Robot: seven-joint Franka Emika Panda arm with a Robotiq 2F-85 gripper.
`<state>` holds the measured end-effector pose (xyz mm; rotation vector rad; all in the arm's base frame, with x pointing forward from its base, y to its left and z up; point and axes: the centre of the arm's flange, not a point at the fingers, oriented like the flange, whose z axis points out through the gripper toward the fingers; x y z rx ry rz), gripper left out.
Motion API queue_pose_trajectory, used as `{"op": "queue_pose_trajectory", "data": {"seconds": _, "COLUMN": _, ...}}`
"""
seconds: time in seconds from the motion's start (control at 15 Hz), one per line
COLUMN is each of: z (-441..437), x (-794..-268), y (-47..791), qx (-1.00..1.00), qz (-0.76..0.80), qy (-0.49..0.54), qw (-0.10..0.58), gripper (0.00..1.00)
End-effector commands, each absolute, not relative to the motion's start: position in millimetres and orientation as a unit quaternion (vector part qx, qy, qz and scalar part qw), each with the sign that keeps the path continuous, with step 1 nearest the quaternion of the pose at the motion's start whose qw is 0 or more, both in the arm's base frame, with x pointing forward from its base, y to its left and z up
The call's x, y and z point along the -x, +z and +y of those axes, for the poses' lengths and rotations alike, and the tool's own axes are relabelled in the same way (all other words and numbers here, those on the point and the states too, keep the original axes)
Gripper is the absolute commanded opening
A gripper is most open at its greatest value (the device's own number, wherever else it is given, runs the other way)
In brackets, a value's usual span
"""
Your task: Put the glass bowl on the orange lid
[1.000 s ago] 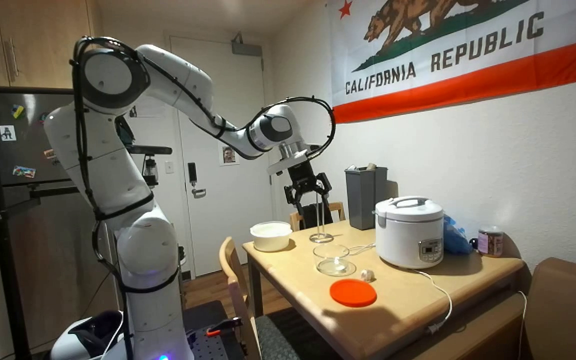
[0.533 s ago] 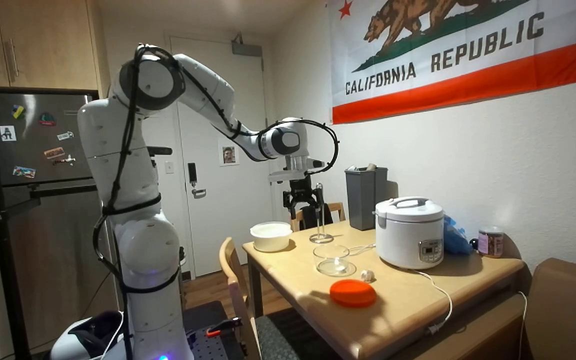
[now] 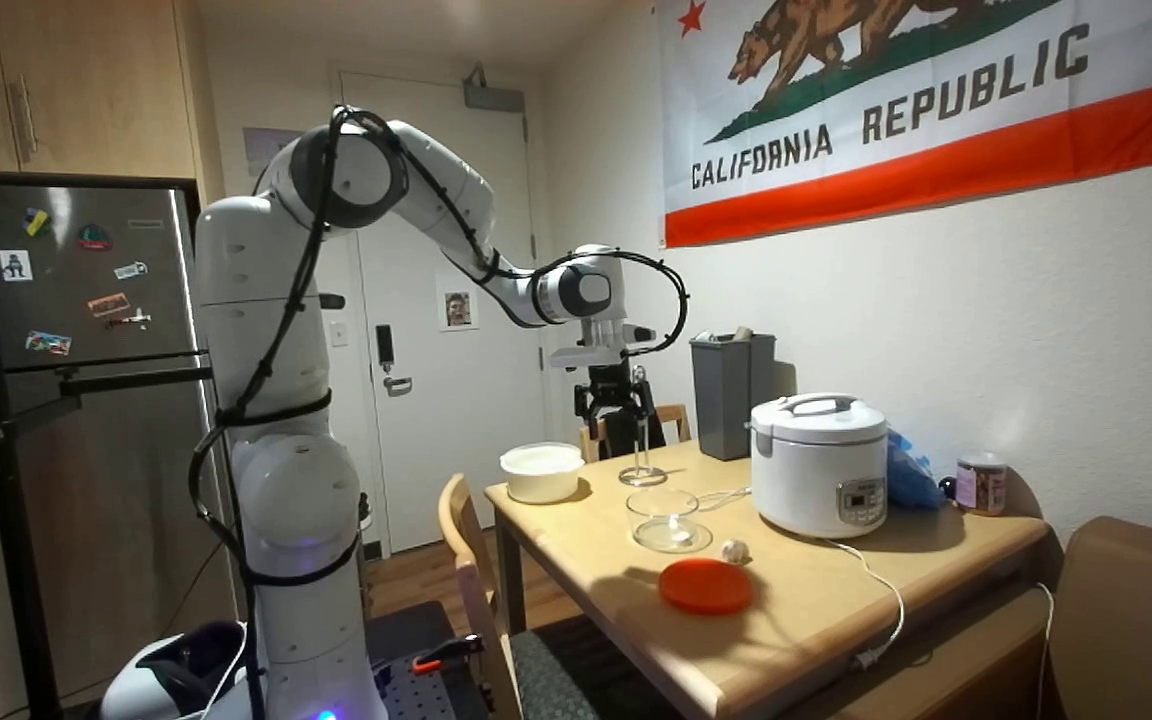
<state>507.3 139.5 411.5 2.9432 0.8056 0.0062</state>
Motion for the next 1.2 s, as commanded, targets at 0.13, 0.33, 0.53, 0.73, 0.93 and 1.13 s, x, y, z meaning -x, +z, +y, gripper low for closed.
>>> {"op": "queue_pose_trajectory", "data": {"seconds": 0.13, "z": 147.9, "x": -522.9, "y": 406.9, "qx": -0.985, "qz": 0.170, "qy": 0.001, "qw": -0.014, "gripper": 1.00}}
{"op": "queue_pose_trajectory", "data": {"seconds": 0.33, "z": 163.5, "x": -536.9, "y": 399.5, "qx": -0.993, "qz": 0.100, "qy": -0.017, "qw": -0.060, "gripper": 1.00}}
{"op": "queue_pose_trajectory", "data": {"seconds": 0.53, "z": 178.2, "x": -551.6, "y": 391.9, "qx": -0.995, "qz": 0.026, "qy": -0.025, "qw": -0.096, "gripper": 1.00}}
{"op": "queue_pose_trajectory", "data": {"seconds": 0.73, "z": 182.7, "x": -560.0, "y": 390.7, "qx": -0.991, "qz": -0.018, "qy": -0.003, "qw": -0.136, "gripper": 1.00}}
{"op": "queue_pose_trajectory", "data": {"seconds": 0.93, "z": 177.5, "x": -556.0, "y": 386.4, "qx": -0.992, "qz": -0.005, "qy": -0.012, "qw": -0.126, "gripper": 1.00}}
{"op": "queue_pose_trajectory", "data": {"seconds": 1.13, "z": 177.8, "x": -559.4, "y": 386.7, "qx": -0.991, "qz": -0.016, "qy": -0.008, "qw": -0.131, "gripper": 1.00}}
